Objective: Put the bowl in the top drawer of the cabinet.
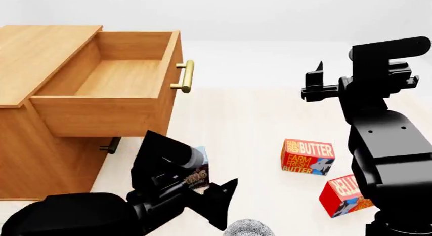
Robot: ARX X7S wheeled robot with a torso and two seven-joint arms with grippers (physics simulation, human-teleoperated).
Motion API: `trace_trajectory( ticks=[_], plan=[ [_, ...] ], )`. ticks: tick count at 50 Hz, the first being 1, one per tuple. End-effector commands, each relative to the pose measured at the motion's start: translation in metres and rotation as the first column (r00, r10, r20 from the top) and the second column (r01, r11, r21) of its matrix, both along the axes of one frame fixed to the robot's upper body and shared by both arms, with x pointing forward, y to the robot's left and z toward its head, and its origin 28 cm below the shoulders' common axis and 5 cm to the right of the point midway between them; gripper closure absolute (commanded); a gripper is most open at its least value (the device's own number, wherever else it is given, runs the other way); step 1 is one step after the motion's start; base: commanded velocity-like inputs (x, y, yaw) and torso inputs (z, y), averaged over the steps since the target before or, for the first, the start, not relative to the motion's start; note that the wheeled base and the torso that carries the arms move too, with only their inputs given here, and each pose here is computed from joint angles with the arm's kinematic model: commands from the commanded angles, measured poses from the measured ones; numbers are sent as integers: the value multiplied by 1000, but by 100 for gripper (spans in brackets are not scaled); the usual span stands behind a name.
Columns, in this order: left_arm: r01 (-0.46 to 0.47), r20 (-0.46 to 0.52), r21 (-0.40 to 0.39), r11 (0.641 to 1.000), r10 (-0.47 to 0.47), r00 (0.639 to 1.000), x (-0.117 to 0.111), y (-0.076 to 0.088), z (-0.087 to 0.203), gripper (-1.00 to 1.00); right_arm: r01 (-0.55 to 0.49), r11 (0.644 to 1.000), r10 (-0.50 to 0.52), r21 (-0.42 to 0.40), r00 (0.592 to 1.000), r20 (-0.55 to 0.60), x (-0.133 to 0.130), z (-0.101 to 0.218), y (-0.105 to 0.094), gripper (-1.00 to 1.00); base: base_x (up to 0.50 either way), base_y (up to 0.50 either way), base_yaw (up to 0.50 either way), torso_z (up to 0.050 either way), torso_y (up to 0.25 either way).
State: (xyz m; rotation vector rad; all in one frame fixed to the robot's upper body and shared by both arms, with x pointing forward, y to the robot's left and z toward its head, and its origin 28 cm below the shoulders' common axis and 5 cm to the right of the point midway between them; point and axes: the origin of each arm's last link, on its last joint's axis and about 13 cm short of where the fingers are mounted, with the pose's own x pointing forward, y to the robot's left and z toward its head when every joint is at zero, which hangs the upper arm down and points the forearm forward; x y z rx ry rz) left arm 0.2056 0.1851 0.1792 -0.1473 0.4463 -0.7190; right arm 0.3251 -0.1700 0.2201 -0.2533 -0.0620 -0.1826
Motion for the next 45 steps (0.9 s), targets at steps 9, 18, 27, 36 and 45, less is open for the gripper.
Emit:
trace_trajectory(
  ticks=[9,18,27,36,45],
  plan=[
    [46,-95,14,999,-44,994,-10,-6,-33,-100,-9,1000,9,4,1000,-13,4,-5,1,-100,0,0,0,0,0],
    [46,-135,2,999,-45,990,-7,-9,-45,-100,-9,1000,9,5,1000,-19,5,-9,2,-100,0,0,0,0,0],
    [64,-178,17,998,-60,982,-9,-14,-61,-100,-14,1000,14,3,1000,-21,4,-9,2,-100,0,0,0,0,0],
    [71,-216,26,997,-64,974,-13,-15,-73,-100,-14,1000,14,5,1000,-24,4,-11,2,-100,0,0,0,0,0],
    [72,-247,32,997,-62,967,-13,-17,-82,-100,-13,1000,13,4,1000,-23,4,-11,2,-100,0,0,0,0,0]
  ],
)
